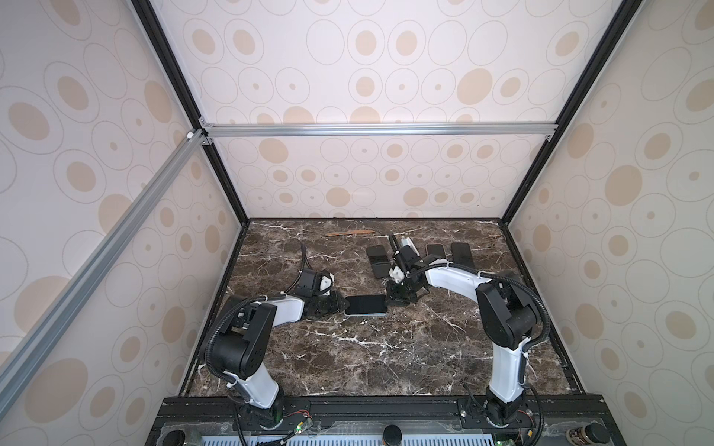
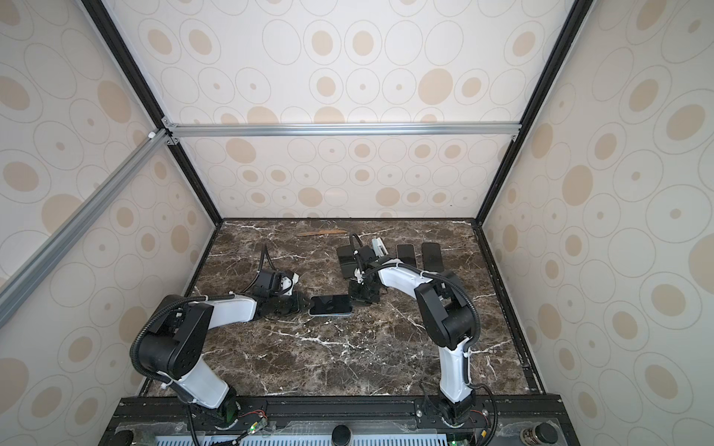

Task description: Put the phone into the phone case

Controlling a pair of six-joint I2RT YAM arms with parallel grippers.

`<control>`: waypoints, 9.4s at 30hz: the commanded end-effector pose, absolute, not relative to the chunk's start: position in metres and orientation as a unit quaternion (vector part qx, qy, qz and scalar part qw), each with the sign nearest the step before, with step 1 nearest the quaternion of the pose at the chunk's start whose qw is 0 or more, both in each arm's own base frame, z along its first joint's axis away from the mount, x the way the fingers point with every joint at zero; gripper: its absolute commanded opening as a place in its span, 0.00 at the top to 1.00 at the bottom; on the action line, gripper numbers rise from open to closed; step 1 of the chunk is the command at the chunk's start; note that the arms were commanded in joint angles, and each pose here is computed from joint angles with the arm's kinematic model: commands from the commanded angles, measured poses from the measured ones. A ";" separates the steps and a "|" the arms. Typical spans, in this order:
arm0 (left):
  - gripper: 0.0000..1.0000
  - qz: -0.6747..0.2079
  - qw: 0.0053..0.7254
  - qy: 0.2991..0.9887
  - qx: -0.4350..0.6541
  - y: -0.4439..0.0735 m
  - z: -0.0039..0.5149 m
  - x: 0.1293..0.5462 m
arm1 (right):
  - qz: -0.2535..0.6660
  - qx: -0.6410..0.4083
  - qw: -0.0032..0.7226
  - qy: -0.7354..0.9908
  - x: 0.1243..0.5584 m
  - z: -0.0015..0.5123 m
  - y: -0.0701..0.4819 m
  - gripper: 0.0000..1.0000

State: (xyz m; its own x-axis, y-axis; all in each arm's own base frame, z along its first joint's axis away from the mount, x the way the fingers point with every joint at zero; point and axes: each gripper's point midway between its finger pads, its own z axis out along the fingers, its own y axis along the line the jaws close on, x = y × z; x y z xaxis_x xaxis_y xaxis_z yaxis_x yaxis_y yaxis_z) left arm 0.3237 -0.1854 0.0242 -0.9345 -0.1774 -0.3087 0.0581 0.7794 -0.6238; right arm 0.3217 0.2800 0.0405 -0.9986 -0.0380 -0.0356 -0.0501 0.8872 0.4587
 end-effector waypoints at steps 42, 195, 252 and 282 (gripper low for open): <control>0.72 -0.279 0.059 0.957 -0.047 -0.181 -0.037 0.260 | 0.159 -0.031 -0.151 0.975 0.246 -0.081 0.292 0.95; 0.76 -0.255 0.148 0.951 -0.089 -0.164 -0.004 0.298 | 0.192 -0.134 0.010 0.972 0.349 0.051 0.294 0.85; 0.77 -0.248 0.114 0.957 -0.101 -0.160 -0.038 0.280 | 0.061 -0.123 -0.124 0.983 0.280 -0.097 0.240 0.90; 0.79 -0.224 0.076 0.967 -0.094 -0.155 -0.057 0.256 | -0.030 -0.066 -0.185 0.980 0.208 -0.191 0.201 0.91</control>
State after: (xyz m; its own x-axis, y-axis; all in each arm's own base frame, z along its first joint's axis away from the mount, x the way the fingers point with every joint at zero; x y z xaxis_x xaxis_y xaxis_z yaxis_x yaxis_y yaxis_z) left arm 0.3302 -0.1767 0.0121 -0.8908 -0.2669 -0.3677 0.0058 0.8025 -0.5966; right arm 0.3486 0.2920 0.0048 -0.9867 -0.1331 -0.0933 -0.1568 0.9312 0.3291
